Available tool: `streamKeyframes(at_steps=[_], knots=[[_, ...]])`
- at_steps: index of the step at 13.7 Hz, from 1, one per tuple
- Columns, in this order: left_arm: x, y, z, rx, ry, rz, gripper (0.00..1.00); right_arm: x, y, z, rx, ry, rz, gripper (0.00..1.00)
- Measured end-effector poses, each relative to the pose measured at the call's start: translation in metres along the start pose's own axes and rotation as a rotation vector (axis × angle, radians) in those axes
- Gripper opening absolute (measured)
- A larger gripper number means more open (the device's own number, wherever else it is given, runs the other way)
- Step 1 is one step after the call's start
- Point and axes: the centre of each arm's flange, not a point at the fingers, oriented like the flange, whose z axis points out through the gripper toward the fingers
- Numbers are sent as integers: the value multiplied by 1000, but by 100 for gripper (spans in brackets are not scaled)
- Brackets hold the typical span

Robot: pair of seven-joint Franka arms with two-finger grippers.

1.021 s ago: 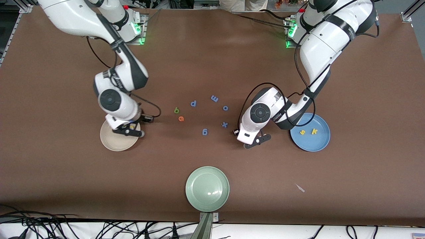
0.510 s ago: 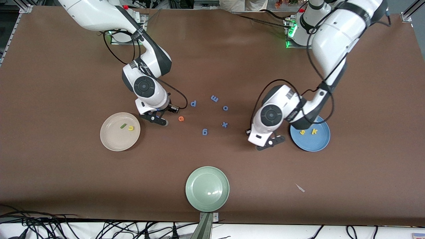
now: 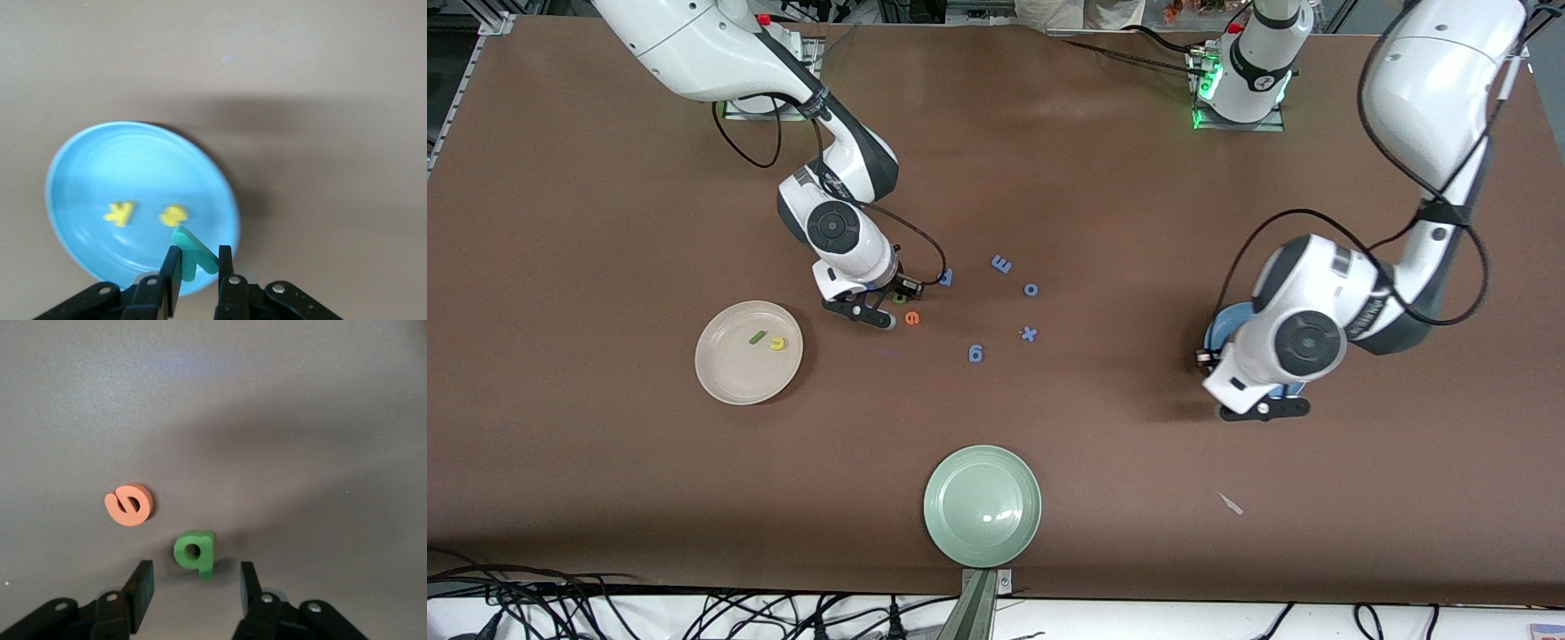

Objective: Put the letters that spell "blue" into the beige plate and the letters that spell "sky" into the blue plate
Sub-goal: 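Drop the teal y on the blue plate while the right gripper grasps the green p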

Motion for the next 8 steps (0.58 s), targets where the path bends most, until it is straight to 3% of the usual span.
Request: streamKeyframes(at_steps=[3, 5, 8], knots=[[-11, -38, 50, -4, -98, 55, 26, -4, 1, 9, -16, 15, -39, 61], [-23, -43, 74, -24, -113, 79, 26, -6, 2, 14, -21, 18, -50, 60], [-36, -41, 79, -35, -110, 95, 52, -6, 2, 14, -20, 20, -52, 58]])
